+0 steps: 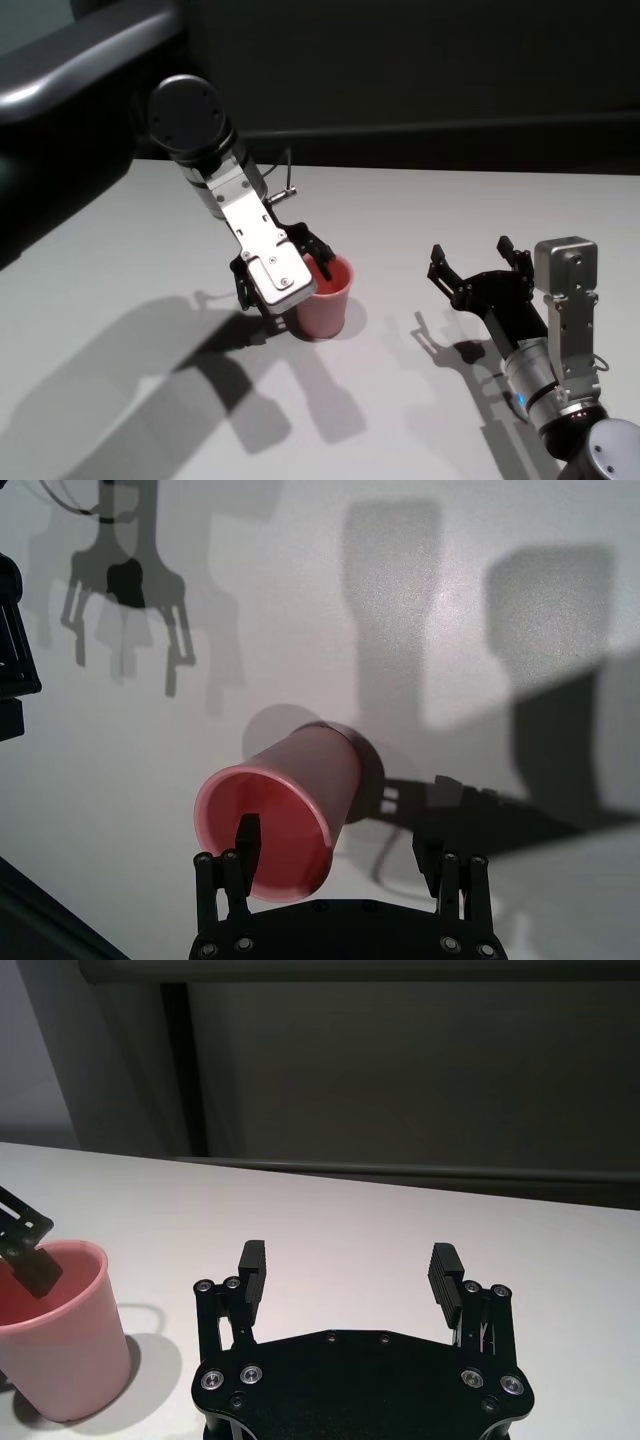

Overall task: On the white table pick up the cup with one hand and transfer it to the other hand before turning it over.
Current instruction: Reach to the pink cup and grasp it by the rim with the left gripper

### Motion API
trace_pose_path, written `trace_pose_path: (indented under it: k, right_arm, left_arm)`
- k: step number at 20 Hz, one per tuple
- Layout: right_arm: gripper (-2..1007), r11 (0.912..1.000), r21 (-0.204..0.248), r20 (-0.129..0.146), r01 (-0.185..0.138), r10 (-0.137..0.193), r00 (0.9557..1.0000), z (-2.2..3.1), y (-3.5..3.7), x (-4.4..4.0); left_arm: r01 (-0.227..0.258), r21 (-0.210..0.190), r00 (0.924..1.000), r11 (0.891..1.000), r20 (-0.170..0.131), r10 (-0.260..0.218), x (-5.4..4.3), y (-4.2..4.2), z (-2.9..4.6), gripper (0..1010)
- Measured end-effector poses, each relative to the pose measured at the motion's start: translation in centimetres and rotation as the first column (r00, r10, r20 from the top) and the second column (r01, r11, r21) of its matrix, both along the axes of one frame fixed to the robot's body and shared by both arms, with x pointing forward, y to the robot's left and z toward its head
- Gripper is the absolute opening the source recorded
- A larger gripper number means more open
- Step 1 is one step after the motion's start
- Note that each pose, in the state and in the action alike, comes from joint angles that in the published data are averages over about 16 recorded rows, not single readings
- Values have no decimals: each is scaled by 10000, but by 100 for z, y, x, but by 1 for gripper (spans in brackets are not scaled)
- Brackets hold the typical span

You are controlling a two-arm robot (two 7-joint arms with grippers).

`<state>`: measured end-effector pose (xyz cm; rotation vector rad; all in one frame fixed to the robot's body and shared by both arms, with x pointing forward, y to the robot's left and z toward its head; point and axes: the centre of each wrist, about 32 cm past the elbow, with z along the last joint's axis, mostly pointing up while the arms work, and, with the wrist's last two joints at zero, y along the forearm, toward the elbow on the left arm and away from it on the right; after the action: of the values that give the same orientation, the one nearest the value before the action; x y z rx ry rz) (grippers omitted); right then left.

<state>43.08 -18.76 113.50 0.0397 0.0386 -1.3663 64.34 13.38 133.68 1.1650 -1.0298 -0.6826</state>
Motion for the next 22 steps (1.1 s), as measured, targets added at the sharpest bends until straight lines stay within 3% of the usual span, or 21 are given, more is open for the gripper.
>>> trace_pose_path:
  k: [10, 22]
  right_arm:
    - [1000, 10000, 0, 0, 0, 0, 10000, 0, 0, 0]
    - [1000, 10000, 0, 0, 0, 0, 10000, 0, 0, 0]
  left_arm:
    - [-16, 193, 10000, 9998, -42, 17, 16, 14, -66, 1001]
    - [-102, 123, 9998, 9999, -151, 104, 47, 10, -141, 999]
